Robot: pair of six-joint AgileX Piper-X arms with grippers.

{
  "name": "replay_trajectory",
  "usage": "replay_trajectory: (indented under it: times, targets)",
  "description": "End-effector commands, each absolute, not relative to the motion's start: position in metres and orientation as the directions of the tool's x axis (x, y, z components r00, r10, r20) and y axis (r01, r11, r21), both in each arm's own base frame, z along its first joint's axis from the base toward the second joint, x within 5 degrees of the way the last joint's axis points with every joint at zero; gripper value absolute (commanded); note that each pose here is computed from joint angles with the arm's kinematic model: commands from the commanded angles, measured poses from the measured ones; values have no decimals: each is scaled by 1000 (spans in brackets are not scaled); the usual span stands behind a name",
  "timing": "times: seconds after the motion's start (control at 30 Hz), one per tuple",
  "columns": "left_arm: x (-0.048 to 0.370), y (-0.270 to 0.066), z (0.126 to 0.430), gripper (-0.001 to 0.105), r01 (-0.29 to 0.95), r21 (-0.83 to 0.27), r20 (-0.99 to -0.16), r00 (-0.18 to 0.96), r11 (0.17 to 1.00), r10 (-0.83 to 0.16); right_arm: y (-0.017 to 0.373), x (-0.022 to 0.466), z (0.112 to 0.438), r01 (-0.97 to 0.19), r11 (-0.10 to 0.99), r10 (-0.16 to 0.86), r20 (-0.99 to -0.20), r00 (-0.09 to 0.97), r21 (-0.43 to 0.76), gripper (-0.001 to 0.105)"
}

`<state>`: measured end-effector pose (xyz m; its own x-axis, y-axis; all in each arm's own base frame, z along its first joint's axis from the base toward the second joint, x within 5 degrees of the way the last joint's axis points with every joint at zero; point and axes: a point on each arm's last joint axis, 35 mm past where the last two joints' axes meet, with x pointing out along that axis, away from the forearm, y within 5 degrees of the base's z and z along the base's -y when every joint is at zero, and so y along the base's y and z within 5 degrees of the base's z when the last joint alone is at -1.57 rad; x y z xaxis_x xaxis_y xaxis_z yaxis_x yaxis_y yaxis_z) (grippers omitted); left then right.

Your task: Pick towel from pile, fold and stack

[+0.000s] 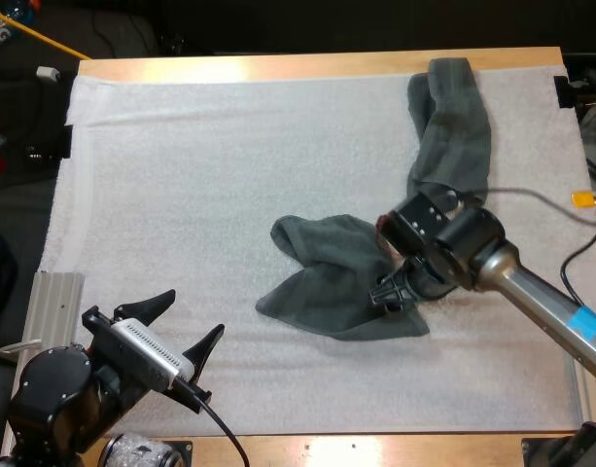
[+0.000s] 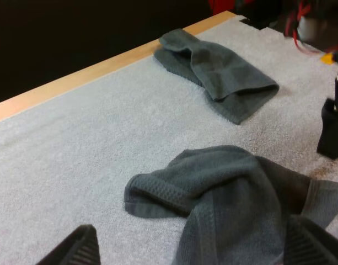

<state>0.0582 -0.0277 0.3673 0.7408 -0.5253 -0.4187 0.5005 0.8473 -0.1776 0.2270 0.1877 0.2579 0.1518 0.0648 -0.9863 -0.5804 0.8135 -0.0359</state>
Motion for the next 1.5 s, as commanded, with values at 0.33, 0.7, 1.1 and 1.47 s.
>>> replay_trajectory:
  times: [0.33, 0.7, 1.1, 1.47]
  targets:
    - [57, -28, 365, 66, 502, -188, -448, 721, 844, -529, 174, 230, 199, -503, 840, 298, -948, 112, 205, 79]
    - [54, -27, 359, 66, 490, -204, -500, 692, 847, -521, 179, 232, 176, -506, 823, 337, -939, 67, 259, 79]
    - [52, -26, 355, 66, 483, -212, -530, 674, 850, -515, 177, 235, 164, -494, 851, 255, -963, 90, 180, 79]
    - [52, -26, 355, 66, 483, -212, -530, 674, 849, -515, 179, 209, 171, -488, 652, 495, -814, -305, 580, 79]
